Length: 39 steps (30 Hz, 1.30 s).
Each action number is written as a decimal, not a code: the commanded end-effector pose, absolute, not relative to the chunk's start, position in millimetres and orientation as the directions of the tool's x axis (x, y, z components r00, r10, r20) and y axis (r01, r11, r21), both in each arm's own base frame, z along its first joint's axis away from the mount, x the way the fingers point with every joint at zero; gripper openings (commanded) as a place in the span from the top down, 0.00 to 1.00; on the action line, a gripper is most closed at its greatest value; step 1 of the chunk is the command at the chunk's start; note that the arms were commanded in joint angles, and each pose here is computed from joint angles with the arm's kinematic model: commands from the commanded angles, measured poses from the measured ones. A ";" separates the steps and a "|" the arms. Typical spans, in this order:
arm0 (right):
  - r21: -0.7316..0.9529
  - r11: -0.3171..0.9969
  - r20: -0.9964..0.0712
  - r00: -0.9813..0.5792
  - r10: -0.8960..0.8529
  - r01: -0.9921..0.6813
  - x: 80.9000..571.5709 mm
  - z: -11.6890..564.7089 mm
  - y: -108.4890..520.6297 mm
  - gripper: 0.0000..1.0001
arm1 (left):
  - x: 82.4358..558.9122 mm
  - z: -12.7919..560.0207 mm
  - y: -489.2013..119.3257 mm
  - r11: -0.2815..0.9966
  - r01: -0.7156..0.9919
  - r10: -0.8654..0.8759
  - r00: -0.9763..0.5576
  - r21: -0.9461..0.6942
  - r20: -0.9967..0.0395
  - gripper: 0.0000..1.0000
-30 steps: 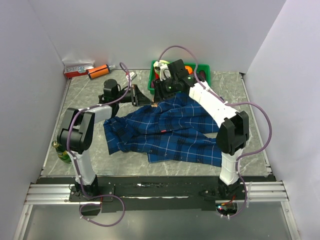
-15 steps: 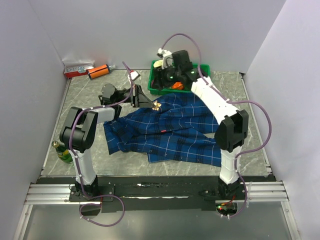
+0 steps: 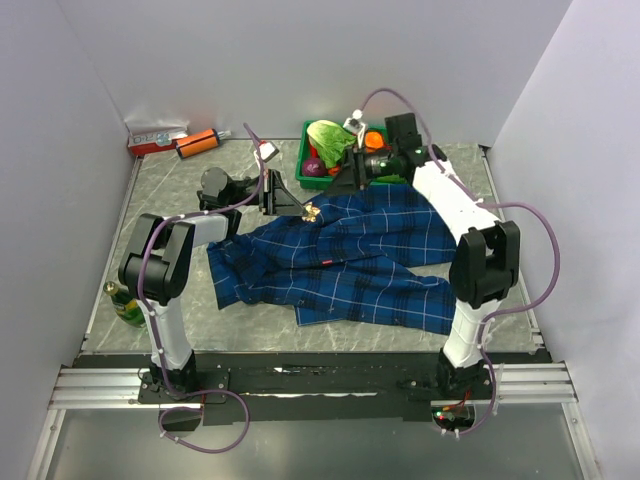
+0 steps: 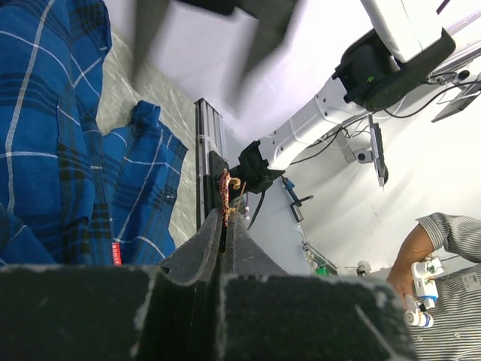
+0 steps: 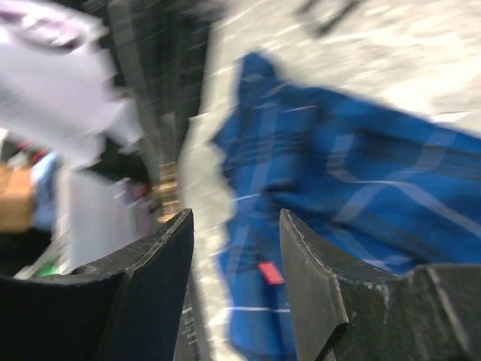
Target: Remove the brooch from the garment
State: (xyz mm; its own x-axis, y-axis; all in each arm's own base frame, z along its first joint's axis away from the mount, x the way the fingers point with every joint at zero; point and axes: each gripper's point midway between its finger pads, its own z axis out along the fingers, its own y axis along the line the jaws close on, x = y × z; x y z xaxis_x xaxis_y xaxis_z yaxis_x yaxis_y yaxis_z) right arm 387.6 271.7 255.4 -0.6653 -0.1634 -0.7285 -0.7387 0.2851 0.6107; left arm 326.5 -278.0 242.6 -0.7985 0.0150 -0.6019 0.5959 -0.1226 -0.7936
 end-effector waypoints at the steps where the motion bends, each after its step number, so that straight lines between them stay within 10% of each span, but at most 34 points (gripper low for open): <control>1: 0.593 0.047 -0.788 -0.592 -0.169 -0.804 334.5 306.6 290.6 0.41 | 320.3 262.6 -275.5 -0.156 0.698 0.005 -0.707 -0.699 -0.708 0.99; 18: 0.607 0.074 -0.761 -0.605 -0.233 -0.792 327.1 280.3 296.4 0.44 | 318.3 268.4 -274.4 -0.160 0.709 -0.005 -0.696 -0.686 -0.718 0.99; 39: 0.611 0.063 -0.751 -0.604 -0.267 -0.789 325.7 264.7 310.7 0.71 | 322.5 266.7 -273.1 -0.151 0.704 -0.008 -0.703 -0.694 -0.711 0.99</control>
